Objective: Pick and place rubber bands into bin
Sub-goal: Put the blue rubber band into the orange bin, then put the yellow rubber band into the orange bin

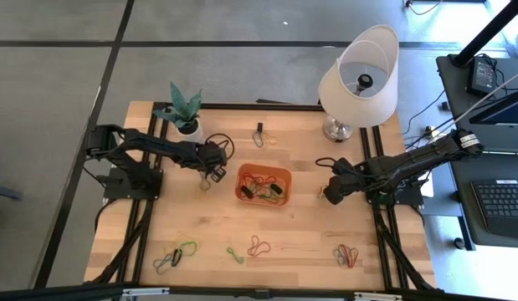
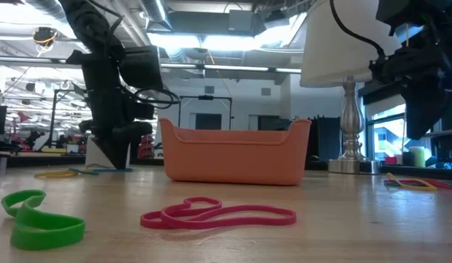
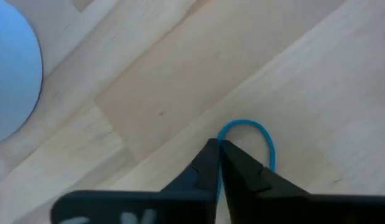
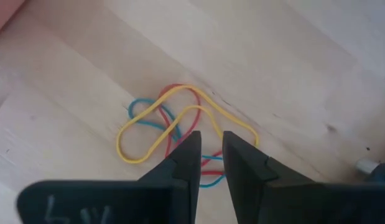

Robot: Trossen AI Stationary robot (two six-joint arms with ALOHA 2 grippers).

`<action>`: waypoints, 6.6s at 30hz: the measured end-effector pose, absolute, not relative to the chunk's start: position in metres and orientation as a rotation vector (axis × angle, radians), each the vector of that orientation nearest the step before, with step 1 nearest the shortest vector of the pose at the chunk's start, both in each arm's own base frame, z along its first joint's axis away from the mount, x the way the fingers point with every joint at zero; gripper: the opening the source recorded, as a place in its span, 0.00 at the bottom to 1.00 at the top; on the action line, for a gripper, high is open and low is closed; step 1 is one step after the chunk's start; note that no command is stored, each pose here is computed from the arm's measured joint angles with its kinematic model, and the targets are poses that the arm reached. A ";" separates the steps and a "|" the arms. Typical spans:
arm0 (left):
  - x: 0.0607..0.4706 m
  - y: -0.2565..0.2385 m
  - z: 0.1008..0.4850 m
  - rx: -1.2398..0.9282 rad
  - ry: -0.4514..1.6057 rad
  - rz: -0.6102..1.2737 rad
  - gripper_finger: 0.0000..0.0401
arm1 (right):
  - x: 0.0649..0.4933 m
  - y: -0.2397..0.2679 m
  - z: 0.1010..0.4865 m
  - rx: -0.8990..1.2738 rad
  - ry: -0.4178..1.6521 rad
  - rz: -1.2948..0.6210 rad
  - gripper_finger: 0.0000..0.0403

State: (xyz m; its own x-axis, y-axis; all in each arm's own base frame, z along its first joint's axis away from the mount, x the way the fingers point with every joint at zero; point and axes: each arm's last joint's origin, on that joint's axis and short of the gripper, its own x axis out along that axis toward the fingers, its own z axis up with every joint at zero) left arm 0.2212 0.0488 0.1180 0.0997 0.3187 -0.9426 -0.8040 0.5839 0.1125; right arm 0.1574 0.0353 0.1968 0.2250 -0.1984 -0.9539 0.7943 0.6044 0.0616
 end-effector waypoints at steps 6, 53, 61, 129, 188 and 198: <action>0.222 0.046 0.134 -0.580 1.216 0.870 0.01 | 0.159 0.036 0.197 0.641 1.131 -0.740 0.18; 0.322 -0.007 0.240 -0.311 0.668 0.220 0.01 | 0.167 0.036 0.199 0.641 1.025 -0.738 0.18; 0.330 -0.008 0.215 -0.315 0.760 0.240 0.03 | 0.169 0.037 0.200 0.656 1.003 -0.724 0.18; 0.129 -0.023 0.220 -0.294 0.739 0.089 0.01 | 0.219 0.240 0.162 1.079 1.532 -0.893 0.27; 0.127 -0.032 0.219 -0.264 0.757 0.010 0.00 | 0.221 0.251 0.283 0.877 1.400 -1.118 0.00; 0.127 -0.032 0.219 -0.271 0.757 0.013 0.00 | 0.226 0.247 0.283 0.839 1.236 -1.098 0.00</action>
